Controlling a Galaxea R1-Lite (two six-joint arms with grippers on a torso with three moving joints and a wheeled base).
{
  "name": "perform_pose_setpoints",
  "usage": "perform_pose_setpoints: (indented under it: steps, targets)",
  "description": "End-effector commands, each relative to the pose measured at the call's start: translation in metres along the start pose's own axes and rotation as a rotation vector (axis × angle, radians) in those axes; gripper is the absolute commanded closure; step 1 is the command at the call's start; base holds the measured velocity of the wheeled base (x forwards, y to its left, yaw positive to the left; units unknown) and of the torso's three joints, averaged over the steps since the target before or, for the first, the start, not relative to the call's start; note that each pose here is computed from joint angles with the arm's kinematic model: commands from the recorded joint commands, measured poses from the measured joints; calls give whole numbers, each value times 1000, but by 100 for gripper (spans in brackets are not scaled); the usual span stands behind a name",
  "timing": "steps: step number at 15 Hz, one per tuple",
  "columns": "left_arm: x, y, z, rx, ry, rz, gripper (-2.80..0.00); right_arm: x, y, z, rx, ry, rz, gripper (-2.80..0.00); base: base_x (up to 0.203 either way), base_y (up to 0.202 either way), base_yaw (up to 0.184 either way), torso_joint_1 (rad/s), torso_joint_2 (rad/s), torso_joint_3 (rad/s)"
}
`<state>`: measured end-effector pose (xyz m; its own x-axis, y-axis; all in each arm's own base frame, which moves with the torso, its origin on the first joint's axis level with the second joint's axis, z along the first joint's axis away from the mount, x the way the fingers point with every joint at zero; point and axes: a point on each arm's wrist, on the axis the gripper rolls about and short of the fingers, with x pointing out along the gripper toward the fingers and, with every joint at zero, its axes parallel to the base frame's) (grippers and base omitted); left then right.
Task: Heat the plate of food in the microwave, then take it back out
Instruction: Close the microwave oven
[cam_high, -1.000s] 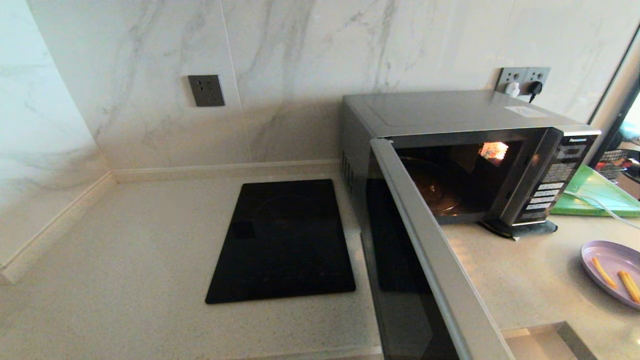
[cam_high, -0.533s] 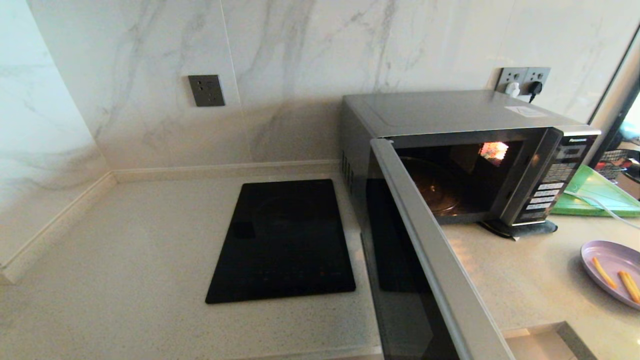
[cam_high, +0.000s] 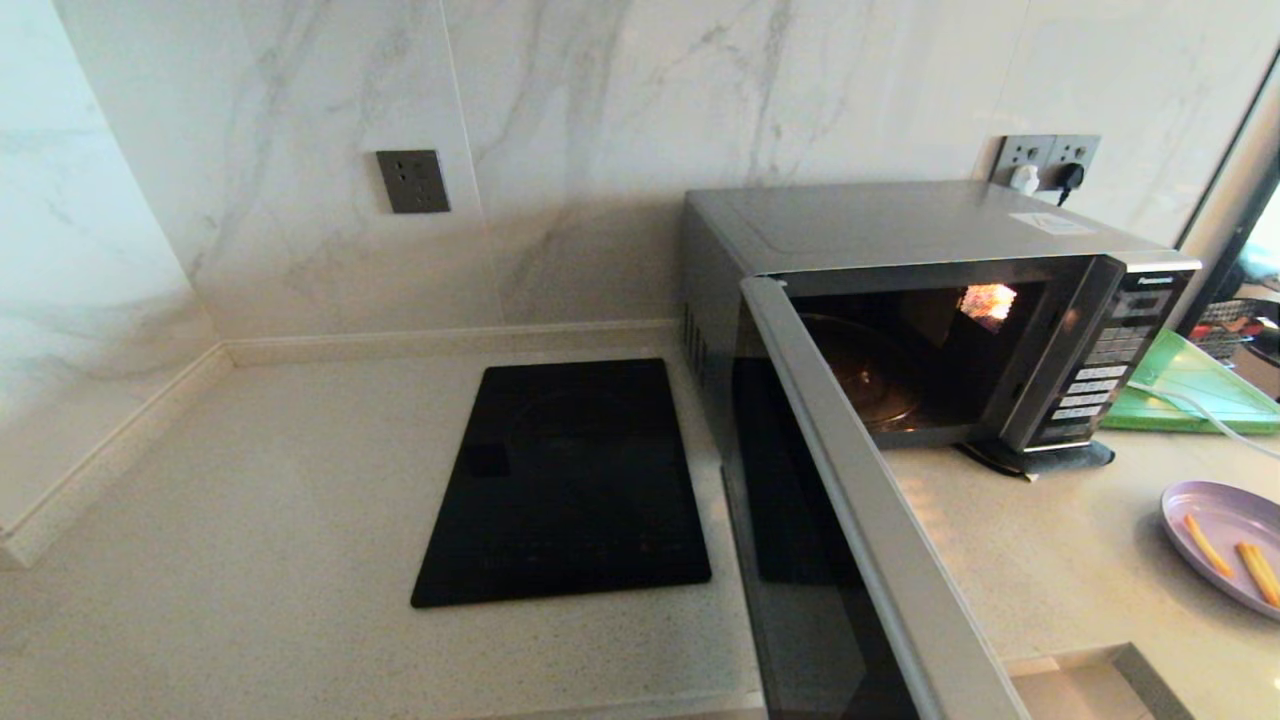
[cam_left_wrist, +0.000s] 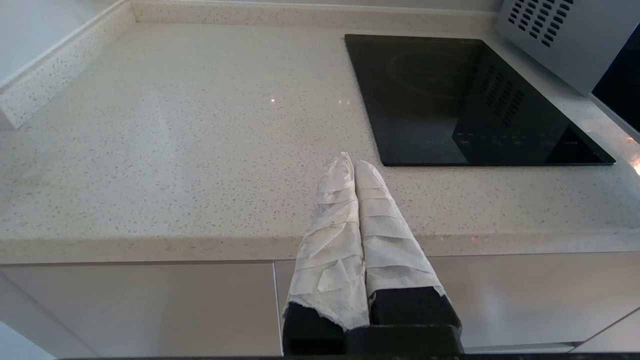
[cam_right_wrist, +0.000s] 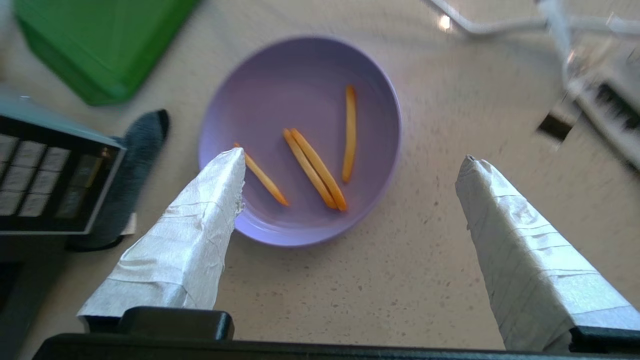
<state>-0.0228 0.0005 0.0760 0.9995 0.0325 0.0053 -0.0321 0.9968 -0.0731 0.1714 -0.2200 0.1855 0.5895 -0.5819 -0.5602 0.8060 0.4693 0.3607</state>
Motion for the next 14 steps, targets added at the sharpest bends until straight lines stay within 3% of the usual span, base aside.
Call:
perform_pose_setpoints:
  steps: [1,4,9,12,14]
  targets:
    - [0,0,0,-1,1,1,0,-30,12,8,-37,-87,54,-280,0,0,0,0,0,0]
    - [0,0,0,-1,1,1,0,-37,46,-11,-119,-45,154,-280,0,0,0,0,0,0]
    - [0,0,0,-1,1,1,0,-73,115,-69,-318,60,388,-280,0,0,0,0,0,0]
    - [0,0,0,-1,1,1,0,-106,138,-101,-410,207,504,-280,0,0,0,0,0,0]
    - [0,0,0,-1,1,1,0,-121,151,-111,-396,308,612,-280,0,0,0,0,0,0]
